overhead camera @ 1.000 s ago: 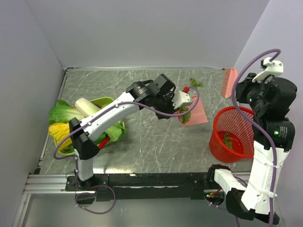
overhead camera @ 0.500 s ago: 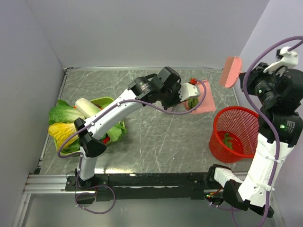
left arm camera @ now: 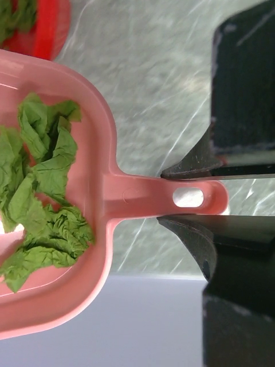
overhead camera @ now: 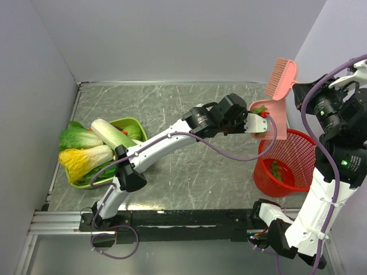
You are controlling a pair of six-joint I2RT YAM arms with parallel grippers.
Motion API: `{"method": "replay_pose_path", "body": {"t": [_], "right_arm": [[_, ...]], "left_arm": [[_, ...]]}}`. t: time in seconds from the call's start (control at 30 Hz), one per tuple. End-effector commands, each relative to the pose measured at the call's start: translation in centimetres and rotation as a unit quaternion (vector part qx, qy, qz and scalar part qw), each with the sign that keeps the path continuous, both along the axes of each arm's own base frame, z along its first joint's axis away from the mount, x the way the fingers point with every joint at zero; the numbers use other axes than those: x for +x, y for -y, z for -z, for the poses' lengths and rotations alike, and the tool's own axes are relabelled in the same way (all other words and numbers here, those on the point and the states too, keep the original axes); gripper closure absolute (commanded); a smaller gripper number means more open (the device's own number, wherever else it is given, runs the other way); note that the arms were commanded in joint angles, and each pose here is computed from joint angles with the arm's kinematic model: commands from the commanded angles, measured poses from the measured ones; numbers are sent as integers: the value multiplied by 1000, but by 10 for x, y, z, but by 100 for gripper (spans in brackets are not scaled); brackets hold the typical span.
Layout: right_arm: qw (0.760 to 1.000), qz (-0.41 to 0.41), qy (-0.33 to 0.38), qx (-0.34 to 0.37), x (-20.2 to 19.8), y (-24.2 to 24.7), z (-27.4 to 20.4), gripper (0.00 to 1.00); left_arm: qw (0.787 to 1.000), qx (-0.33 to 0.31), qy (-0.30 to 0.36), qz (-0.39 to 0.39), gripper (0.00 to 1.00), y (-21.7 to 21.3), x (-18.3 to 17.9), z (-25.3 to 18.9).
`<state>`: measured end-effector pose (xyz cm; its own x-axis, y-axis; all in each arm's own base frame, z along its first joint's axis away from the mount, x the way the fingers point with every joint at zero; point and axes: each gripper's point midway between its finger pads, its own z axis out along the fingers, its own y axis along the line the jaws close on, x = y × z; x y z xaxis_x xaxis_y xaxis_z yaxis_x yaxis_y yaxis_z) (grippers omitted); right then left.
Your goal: Sweep away the paper scraps from the table
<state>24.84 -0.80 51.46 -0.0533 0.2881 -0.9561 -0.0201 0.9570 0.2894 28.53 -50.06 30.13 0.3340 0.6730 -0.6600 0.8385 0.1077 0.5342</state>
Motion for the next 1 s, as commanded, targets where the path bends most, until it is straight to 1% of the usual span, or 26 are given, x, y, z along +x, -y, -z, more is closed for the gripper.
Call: {"method": "replay_pose_path", "body": {"t": [0.0,0.03,0.17,0.3,0.43,0.5,0.6,0.67,0.77,0.8,0.83,0.9,0.97], "right_arm": [[999,-18,20,22,1,-6,-10,100],[999,-17,21,21,0,-5,-11,100],[999,-16,17,27,1,-4,-7,100],[999,-26,9,47,1,-6,-2,100],[999,-20,10,48,1,-2,-3,100],[998,-22,10,52,2,-2,-4,100],[998,-25,8,61,4,-2,-3,100],[997,-22,5,67,4,0,0,100],[997,-22,1,74,5,1,3,100],[997,-26,2,73,4,0,2,100],[997,-25,3,73,4,0,1,100],[997,-22,5,71,2,1,0,100],[997,-23,8,70,0,0,-2,100]], "left_arm": [[993,-48,104,5,99,26,9,-45],[991,-40,124,8,99,29,12,-44],[983,-50,178,16,99,51,12,-53],[974,-49,220,27,99,69,13,-52],[961,-34,271,48,99,82,7,-54],[955,-37,291,53,99,89,6,-57],[933,-29,354,57,99,95,13,-72],[925,-31,373,64,99,98,12,-79],[908,-2,410,83,99,99,7,-74],[895,11,437,88,99,99,8,-78],[887,7,456,77,99,98,11,-86],[871,19,483,85,99,101,7,-91],[858,1,506,84,99,103,4,-104]]}}
